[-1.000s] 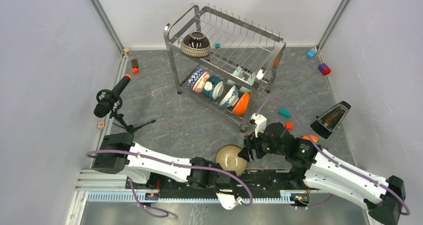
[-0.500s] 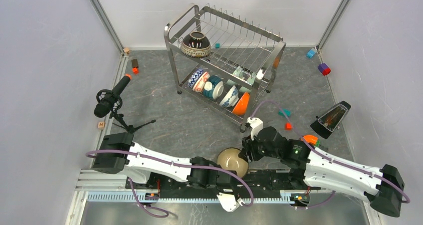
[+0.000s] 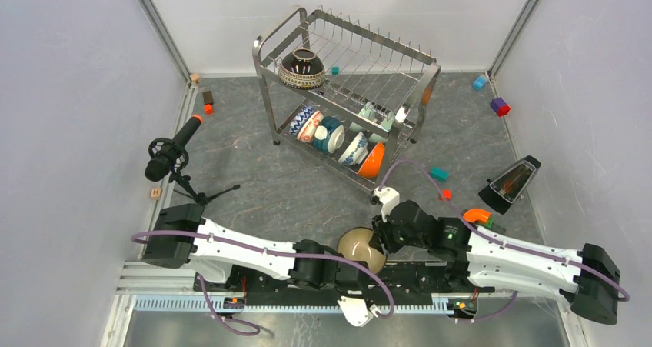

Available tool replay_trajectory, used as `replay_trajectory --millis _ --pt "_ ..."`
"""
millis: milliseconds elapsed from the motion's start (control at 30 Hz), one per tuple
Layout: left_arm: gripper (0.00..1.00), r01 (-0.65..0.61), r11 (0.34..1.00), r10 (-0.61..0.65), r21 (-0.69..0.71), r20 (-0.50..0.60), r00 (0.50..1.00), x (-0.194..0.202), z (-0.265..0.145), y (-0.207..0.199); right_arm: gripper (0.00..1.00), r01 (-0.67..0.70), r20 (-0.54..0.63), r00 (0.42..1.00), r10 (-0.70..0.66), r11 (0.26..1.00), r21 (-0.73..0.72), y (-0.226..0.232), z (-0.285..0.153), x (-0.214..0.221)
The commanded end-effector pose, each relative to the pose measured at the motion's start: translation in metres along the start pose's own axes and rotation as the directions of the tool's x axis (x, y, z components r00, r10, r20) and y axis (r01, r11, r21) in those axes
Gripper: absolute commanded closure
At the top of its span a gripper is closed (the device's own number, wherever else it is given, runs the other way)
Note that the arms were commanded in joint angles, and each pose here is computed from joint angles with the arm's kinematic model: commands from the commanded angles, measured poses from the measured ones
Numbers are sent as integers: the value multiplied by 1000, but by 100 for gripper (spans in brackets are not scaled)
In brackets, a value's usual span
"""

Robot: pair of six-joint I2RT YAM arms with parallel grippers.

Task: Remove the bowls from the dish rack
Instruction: Pick up the bowl from the dish rack.

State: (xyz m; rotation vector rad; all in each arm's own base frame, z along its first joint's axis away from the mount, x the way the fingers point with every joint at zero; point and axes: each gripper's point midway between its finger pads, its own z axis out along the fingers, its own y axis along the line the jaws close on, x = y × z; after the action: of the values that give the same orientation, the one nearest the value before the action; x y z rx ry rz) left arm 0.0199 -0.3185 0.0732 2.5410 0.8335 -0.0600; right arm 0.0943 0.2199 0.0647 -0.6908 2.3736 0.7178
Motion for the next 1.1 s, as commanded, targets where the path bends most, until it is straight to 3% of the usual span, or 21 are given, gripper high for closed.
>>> replay_trajectory --millis 0,200,267,433,500,533,667,733,933,1067 --pt "98 57 992 -50 -113 68 996 -21 -15 36 67 -3 43 999 3 1000 -2 3 2 -7" --pt "98 94 988 -88 -120 51 995 -17 -12 35 98 3 60 998 -3 1000 1 4 -2 -13" --pt "91 113 985 -108 -127 46 993 -16 -12 35 100 2 70 998 -3 1000 4 4 -4 -15" --pt "54 167 975 -161 -149 52 986 -14 -17 37 100 -5 91 996 3 1000 18 1 -7 -19" --pt "43 188 968 -180 -165 64 982 -14 -22 39 100 -8 99 995 6 1000 20 1 -9 -20" --pt "29 202 964 -192 -175 70 979 -13 -24 40 100 -9 101 995 7 1000 21 0 -9 -20" --pt "6 248 947 -231 -206 100 968 -13 -38 45 100 -13 110 994 10 1000 27 -1 -10 -21" --pt "1 283 935 -263 -215 117 958 -14 -45 46 100 -13 118 993 9 999 35 -3 -11 -23" --pt "0 403 871 -357 -283 200 912 -9 -72 54 100 -20 143 990 10 997 73 -12 -16 -24" --pt "0 534 779 -463 -327 274 843 -4 -83 59 100 -31 165 986 15 995 97 -18 -18 -24"
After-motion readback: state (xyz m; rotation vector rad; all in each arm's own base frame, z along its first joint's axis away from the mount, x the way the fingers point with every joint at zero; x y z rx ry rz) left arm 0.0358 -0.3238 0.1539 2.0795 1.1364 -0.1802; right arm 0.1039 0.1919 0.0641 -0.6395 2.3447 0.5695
